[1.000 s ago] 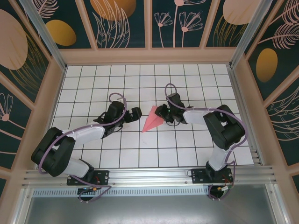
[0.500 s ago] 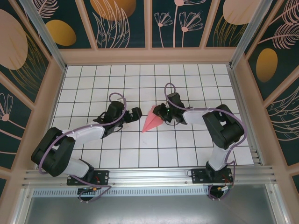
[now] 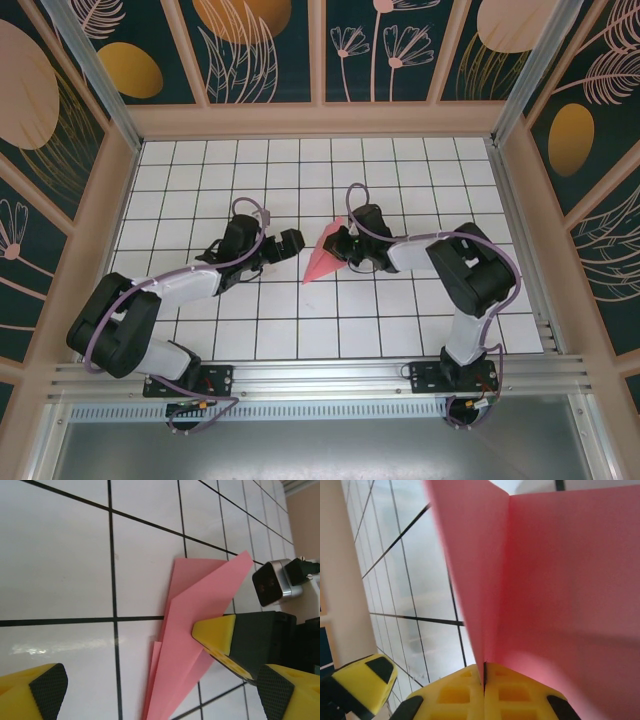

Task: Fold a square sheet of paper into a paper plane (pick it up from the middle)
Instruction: Pick up the paper from the center of the table, then turn over the paper at the center of the table.

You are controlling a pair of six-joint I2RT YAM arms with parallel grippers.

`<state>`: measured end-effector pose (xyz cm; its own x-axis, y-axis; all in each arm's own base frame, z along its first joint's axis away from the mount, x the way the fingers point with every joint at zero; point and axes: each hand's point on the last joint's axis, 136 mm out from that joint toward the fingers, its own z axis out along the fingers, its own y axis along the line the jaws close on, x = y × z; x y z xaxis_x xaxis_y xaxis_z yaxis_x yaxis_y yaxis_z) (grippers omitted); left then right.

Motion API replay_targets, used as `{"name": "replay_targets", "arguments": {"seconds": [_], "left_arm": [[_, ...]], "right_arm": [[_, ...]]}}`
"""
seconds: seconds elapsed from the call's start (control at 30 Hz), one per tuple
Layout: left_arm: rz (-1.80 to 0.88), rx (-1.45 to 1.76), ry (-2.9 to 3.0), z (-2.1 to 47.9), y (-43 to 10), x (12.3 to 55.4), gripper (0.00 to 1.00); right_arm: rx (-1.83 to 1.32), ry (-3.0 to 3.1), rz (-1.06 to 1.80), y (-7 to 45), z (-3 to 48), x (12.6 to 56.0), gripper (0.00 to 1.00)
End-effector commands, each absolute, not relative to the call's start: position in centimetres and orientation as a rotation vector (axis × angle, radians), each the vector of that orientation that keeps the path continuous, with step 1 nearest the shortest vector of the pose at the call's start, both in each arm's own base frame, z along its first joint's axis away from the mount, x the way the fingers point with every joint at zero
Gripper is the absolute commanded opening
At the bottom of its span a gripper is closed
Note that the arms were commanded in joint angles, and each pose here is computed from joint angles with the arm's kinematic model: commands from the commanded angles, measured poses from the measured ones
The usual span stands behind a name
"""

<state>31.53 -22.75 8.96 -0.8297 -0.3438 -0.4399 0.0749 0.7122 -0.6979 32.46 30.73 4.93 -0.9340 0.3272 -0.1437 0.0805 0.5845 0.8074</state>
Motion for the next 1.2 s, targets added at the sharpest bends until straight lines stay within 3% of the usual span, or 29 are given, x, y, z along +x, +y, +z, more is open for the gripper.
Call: {"name": "replay_targets", "arguments": {"seconds": [0.0, 0.2, 0.37, 0.6, 0.73, 0.8, 1.03, 1.17], "left_arm": [[-1.221, -0.181, 2.293, 11.1, -24.2, 31.0, 0.99], [-1.494, -0.057, 2.151, 15.3, -26.2, 29.7, 0.98], [-1.564, 0.002, 2.088, 17.1, -26.7, 29.2, 0.98], [-1.635, 0.017, 2.081, 17.0, -27.5, 29.3, 0.88], [-1.675, 0.035, 2.049, 17.6, -27.8, 29.2, 0.72], [-1.695, 0.042, 2.030, 18.0, -27.9, 29.2, 0.58], [-1.721, 0.051, 2.003, 18.5, -28.0, 29.1, 0.26], [-1.692, 0.038, 2.015, 18.2, -27.8, 29.3, 0.09]], "right_arm": [[0.140, 2.325, 1.457, 31.3, 11.1, 33.0, 0.04], [-0.054, 2.213, 1.676, 31.2, 15.6, 32.2, 0.03], [-0.143, 2.158, 1.803, 31.5, 18.1, 31.7, 0.04], [-0.192, 2.102, 1.914, 32.3, 20.3, 31.1, 0.04], [-0.204, 2.116, 1.937, 32.7, 20.1, 30.7, 0.04], [-0.211, 2.114, 1.950, 32.8, 20.2, 30.5, 0.04], [-0.201, 2.130, 1.953, 33.1, 19.7, 30.7, 0.05], [-0.174, 2.162, 1.901, 32.6, 19.1, 31.1, 0.13]]}}
